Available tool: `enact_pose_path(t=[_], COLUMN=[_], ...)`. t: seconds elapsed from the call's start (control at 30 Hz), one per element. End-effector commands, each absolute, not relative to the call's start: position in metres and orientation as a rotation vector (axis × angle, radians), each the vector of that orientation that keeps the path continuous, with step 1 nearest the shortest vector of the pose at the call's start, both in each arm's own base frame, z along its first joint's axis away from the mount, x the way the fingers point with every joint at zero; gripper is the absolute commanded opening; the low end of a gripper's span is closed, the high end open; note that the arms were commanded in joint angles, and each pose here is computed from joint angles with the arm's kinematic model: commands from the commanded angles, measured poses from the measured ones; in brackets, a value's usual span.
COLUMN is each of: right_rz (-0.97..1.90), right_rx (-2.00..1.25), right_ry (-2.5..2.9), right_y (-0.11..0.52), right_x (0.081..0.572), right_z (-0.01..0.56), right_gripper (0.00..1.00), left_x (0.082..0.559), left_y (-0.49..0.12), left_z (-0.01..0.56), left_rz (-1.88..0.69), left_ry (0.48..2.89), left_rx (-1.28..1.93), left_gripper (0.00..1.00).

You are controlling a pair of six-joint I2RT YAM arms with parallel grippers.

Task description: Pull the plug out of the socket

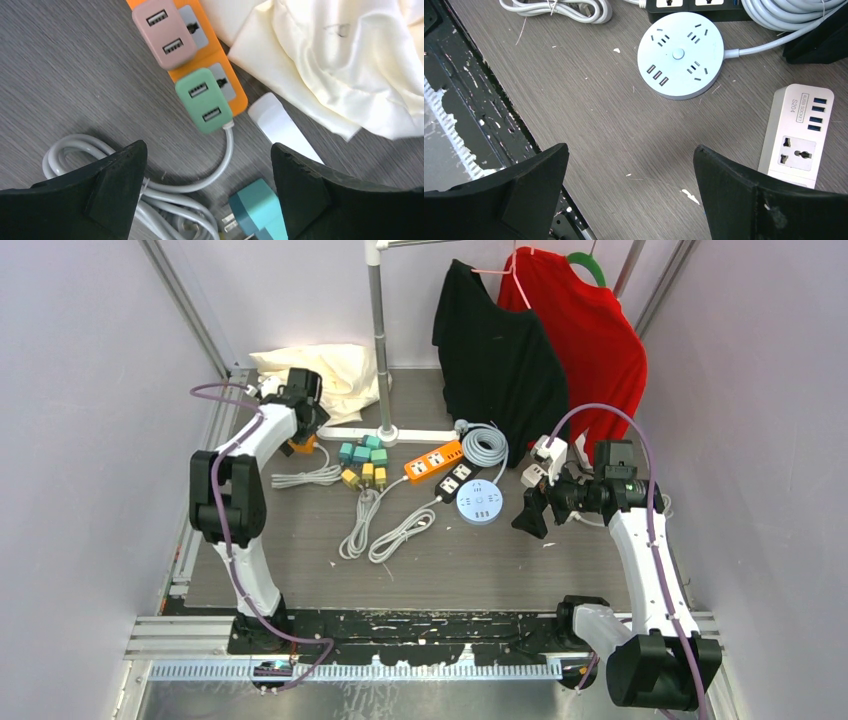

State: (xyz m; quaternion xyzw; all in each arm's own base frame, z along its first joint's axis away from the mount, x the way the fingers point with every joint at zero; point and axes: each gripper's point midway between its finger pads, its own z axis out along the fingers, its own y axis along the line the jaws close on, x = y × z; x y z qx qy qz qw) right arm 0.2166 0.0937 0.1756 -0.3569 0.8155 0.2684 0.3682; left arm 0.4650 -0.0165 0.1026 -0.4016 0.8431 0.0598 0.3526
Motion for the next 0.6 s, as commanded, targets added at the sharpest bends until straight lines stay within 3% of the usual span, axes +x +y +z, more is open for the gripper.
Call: enact_pose_path(t=[0.0, 0.57], right_rz=[0.678, 0.681], right_rx=[-0.944, -0.965], right_ry=[2.065, 2.074], right_y=[0.095, 0.096], right_x=[0.219, 0.218], right_z=[0.179, 0.175], right_gripper=[1.0, 1.0], left_x=[0.467, 0.493], left_y=[0.001, 0.028], left_z=[0.097, 0.049], left_rz=[0.233, 0.312], left_ry=[2.199, 2.29], left_rx=[-1.121, -1.22], left_gripper=[0.93, 0.9])
